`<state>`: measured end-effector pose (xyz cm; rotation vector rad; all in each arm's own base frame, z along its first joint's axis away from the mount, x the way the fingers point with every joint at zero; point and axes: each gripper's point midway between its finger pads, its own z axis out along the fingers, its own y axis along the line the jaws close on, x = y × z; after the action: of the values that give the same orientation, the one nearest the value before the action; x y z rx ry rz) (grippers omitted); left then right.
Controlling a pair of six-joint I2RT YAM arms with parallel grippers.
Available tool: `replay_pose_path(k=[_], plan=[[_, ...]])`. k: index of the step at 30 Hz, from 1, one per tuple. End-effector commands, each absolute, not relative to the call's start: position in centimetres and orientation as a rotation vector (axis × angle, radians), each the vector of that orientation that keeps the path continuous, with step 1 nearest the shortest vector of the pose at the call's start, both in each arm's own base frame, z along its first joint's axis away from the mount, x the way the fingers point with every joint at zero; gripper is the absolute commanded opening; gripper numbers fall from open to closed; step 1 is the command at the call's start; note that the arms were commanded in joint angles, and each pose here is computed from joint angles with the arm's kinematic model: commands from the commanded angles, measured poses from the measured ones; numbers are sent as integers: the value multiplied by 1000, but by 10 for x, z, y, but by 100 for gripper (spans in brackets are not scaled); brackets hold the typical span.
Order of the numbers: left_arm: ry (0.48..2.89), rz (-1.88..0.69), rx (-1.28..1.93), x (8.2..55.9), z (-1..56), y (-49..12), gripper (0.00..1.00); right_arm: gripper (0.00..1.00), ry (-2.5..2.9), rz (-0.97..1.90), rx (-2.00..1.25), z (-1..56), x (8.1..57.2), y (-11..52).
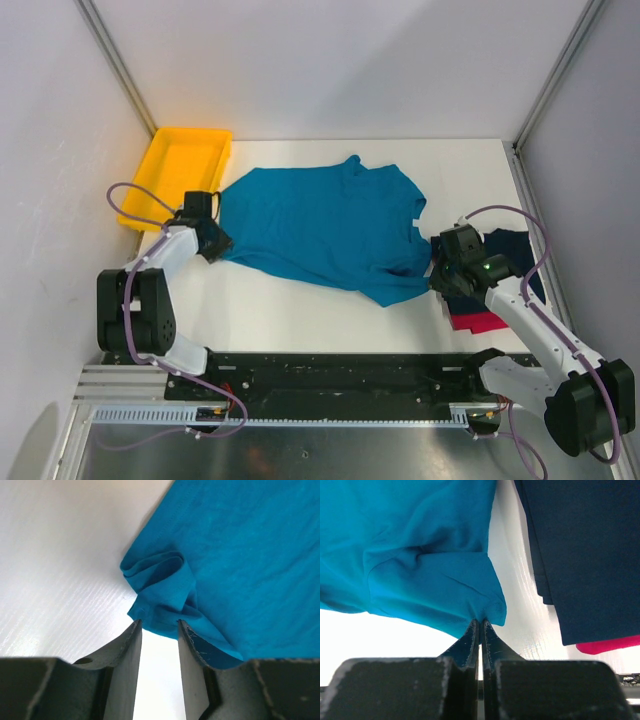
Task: Fold and stack the t-shirts
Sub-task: Grap the side of the flattened tshirt closest away from the robot with both arms
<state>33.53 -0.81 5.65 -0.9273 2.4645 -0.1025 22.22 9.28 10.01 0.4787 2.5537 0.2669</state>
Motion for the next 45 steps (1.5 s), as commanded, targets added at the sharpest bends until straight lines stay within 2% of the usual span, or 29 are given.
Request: replay_pose_path(k=[1, 6, 14, 20, 23, 31, 45], plan=[[2377, -54, -1055, 331, 62, 11, 38, 0, 2520, 262, 458, 112, 230, 91], [2279, 21, -1167, 311, 71, 34, 38, 0, 2520, 267, 456, 112, 230, 92], [2284, 40, -1267, 282, 54, 43, 38, 0, 2522, 277, 454, 112, 228, 93], [2285, 54, -1322, 261, 41, 42, 30, 0, 2529, 298, 454, 109, 224, 96], [2274, 73, -1329, 251, 43, 44, 29, 0, 2537, 309, 449, 108, 220, 100], [2249, 90, -1326, 220, 53, 45, 33, 0, 2553, 328, 411, 102, 211, 109], [2318, 20, -1504, 202, 23, 23, 35, 0, 2562, 419, 327, 96, 209, 123]])
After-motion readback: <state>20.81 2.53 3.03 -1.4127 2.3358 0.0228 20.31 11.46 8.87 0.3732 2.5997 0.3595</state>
